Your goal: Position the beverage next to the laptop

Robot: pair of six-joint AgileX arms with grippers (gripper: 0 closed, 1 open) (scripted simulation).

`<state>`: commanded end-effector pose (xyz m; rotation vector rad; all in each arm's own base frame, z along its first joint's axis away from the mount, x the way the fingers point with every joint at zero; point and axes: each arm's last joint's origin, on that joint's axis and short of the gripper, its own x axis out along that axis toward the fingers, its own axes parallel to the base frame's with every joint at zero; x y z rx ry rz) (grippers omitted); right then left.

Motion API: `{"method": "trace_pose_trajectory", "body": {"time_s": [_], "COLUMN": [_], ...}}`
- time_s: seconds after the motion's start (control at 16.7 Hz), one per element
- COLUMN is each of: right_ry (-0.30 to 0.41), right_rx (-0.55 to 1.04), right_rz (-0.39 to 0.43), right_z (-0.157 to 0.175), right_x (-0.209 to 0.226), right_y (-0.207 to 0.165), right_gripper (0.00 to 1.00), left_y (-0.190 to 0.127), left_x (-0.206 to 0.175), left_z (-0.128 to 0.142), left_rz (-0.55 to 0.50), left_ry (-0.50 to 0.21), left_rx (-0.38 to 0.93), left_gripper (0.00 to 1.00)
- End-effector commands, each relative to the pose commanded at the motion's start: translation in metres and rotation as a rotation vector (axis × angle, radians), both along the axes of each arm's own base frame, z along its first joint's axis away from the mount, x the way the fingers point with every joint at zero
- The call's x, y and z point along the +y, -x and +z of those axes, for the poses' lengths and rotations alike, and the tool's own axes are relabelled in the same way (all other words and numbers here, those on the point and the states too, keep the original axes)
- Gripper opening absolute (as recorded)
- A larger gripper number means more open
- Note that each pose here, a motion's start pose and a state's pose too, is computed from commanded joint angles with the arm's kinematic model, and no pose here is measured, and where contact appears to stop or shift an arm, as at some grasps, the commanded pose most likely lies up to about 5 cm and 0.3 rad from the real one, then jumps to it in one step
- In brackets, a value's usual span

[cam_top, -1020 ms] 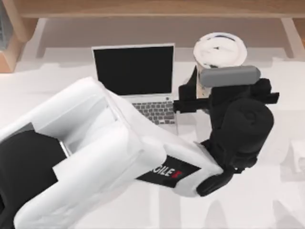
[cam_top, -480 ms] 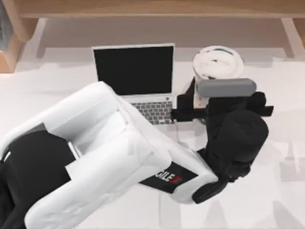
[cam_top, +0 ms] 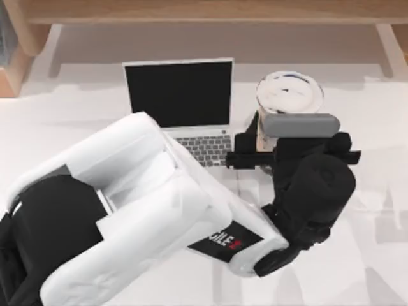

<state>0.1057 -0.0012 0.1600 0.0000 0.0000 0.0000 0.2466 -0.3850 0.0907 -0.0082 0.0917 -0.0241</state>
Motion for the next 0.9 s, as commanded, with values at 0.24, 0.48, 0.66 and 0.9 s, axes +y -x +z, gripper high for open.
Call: {"method": "trace_pose_trajectory", "body": {"time_s": [0.24, 0.48, 0.66, 0.9], "right_ry": [0.000, 0.000, 0.000, 0.000], "right_rx": [0.000, 0.000, 0.000, 0.000], "right_rz": [0.000, 0.000, 0.000, 0.000], "right_z": [0.0000, 0.0000, 0.0000, 0.0000], "right_x": [0.0000, 0.0000, 0.0000, 0.0000], "right_y": [0.0000, 0.0000, 0.0000, 0.0000], "right_gripper": [1.00, 1.00, 1.00, 1.00], "left_y": [0.0000, 0.0000, 0.0000, 0.0000], "left_x": [0.0000, 0.0000, 0.0000, 0.0000], "left_z": [0.0000, 0.0000, 0.0000, 0.0000], "left_rz": [0.000, 0.000, 0.000, 0.000], "left_ry": [0.000, 0.000, 0.000, 0.000], "left_rx": [0.000, 0.000, 0.000, 0.000], "left_gripper": [0.45, 0.75, 0.98, 1.00]}}
